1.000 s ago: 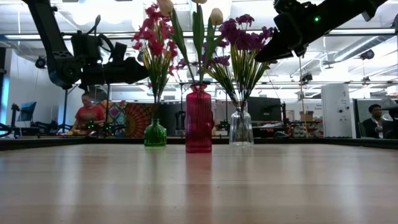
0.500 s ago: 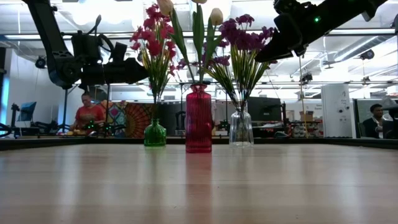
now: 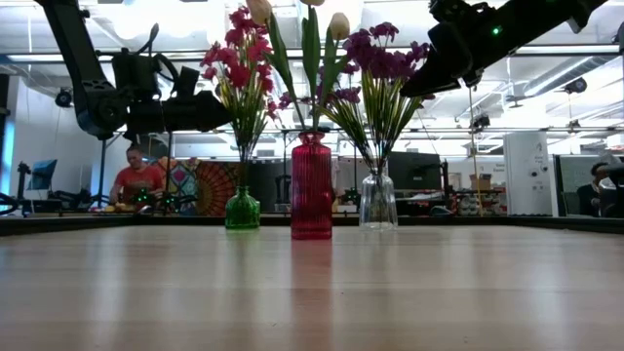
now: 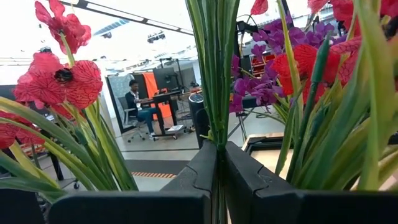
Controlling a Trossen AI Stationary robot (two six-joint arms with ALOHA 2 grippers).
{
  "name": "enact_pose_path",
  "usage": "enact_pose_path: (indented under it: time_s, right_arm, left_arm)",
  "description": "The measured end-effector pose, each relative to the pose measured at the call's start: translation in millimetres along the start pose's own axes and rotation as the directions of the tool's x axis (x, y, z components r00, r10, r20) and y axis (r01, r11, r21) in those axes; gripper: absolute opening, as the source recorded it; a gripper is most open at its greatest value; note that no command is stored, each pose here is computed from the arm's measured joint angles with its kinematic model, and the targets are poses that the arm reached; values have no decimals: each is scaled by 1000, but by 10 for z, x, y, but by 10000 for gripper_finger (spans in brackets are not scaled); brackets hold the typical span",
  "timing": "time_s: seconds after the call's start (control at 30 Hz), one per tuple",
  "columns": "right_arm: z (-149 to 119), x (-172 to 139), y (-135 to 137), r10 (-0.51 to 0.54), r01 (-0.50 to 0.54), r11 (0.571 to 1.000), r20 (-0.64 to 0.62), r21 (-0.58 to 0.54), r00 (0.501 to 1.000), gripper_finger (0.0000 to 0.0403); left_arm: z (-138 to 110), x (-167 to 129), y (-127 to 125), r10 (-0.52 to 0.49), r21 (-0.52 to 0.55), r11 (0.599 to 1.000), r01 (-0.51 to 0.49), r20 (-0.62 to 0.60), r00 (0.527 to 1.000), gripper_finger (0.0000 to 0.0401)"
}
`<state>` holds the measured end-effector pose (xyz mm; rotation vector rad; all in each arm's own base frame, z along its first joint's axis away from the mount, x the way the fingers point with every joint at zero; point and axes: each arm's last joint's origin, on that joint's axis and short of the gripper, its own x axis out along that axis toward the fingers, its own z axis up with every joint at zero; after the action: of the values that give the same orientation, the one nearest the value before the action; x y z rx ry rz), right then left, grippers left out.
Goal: Sort flowers into vase by color
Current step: Put the red flowers into the green vase
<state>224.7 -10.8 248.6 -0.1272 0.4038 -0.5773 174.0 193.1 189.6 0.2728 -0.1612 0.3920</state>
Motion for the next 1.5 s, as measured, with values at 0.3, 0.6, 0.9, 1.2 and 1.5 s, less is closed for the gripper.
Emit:
enact_pose_path:
  time_s: [0.3,0.6,0.9,1.2,1.5]
  right_arm:
    - [-5,1,1,0,0,1000,-4,17,1000,128]
    - [-5,1,1,1,-1,1000,-4,17,1000,128]
    - [-7,2,1,1,-1,1000,-5,16,1000,128]
    - [-8,3,2,1,-1,1000,-6,15,1000,128]
    - [-9,3,2,2,-2,1000,-7,15,1000,128]
  left_arm:
    - [22,18,14,3,-52,999,-2,16,1000,1]
    - [62,53,38,6,-92,996,-2,38,999,1]
    - [90,35,32,7,-79,997,-3,49,999,1]
    - [64,14,17,5,-59,998,-3,34,999,1]
    - [64,14,17,5,-15,1000,-5,34,999,1]
